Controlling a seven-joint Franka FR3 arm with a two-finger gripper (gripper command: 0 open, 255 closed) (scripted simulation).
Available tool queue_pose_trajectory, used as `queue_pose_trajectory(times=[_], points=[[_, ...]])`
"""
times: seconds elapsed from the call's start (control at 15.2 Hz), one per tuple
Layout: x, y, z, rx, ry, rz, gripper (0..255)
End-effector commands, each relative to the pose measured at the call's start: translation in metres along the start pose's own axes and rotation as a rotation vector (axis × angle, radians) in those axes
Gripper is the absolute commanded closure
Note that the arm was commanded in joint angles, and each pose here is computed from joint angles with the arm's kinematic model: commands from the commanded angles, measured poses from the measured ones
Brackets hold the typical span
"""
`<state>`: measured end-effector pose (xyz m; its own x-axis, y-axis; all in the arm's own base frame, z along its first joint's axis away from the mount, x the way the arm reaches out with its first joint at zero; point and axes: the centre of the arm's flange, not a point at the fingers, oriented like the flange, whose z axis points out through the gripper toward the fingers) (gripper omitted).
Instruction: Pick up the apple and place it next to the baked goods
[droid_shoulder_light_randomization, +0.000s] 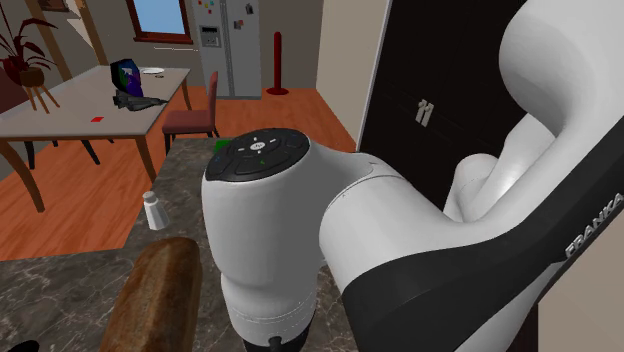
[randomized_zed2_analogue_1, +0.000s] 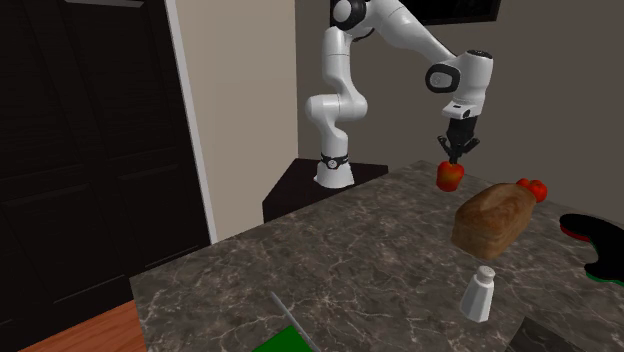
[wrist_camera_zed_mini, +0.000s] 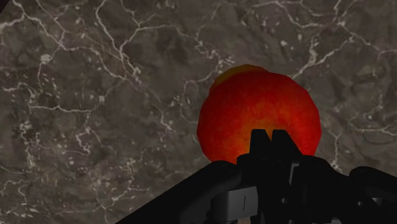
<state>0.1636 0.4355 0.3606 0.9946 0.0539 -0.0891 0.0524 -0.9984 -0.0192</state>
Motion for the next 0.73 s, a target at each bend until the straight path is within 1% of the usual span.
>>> queue_pose_trajectory(times=[0.0,0.13,0.2,0.53,0.66], points=[[0.0,0.0,0.0,0.0,0.0,0.0,255],[0.0,0.0,0.0,0.0,0.0,0.0,255],[0.0,0.0,0.0,0.0,0.0,0.0,0],[0.0,0.0,0.0,0.0,0.0,0.0,0],[0.0,0.0,-0.026,0.0,0.0,0.0,0]])
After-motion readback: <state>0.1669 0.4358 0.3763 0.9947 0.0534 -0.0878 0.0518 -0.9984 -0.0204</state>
